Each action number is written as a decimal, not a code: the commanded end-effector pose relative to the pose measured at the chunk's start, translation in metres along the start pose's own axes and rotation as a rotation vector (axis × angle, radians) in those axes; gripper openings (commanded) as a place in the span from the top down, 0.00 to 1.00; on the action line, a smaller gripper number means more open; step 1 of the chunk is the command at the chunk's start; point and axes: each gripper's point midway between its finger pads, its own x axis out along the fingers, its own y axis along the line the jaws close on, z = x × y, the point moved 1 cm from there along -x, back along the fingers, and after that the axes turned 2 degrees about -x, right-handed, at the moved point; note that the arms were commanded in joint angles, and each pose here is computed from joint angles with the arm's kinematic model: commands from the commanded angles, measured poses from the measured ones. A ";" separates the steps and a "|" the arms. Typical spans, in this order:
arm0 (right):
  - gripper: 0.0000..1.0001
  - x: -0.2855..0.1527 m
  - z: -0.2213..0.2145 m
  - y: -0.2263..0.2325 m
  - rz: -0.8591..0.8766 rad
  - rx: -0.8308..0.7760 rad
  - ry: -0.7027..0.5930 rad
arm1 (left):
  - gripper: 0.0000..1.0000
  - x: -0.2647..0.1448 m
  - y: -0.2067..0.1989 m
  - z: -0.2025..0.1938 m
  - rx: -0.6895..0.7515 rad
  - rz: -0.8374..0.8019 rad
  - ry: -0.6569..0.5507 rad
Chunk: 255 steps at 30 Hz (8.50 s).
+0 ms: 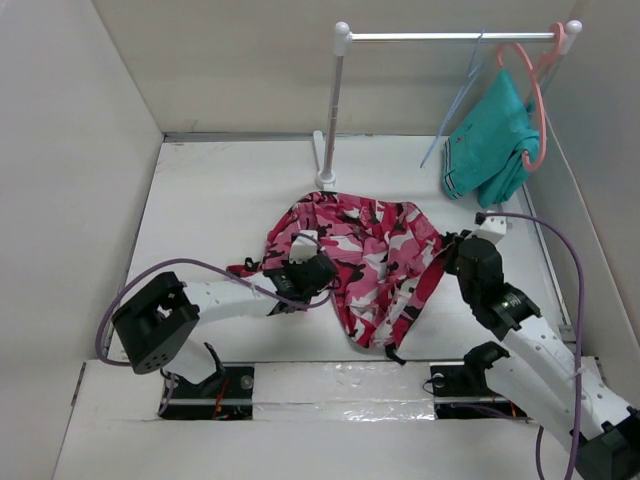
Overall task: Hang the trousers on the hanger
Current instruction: Flatten out the trousers at the center of the board.
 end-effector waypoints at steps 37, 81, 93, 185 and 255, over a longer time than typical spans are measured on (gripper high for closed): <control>0.21 0.044 0.091 -0.123 -0.143 0.194 -0.147 | 1.00 -0.153 0.126 0.187 -0.507 -0.056 -0.454; 0.27 0.031 -0.054 0.326 1.037 -0.616 0.161 | 0.46 -0.070 0.130 0.120 -0.554 -0.073 -0.175; 1.00 -0.029 -0.120 0.233 0.864 -0.616 0.298 | 0.52 -0.059 0.197 0.090 -0.692 0.193 -0.014; 0.35 -0.081 -0.048 0.157 0.648 -0.378 0.101 | 0.95 -0.047 0.178 0.268 -0.396 0.209 -0.229; 0.58 -0.093 -0.085 0.145 0.738 -0.342 0.188 | 1.00 0.061 0.315 0.305 -0.407 0.770 -0.151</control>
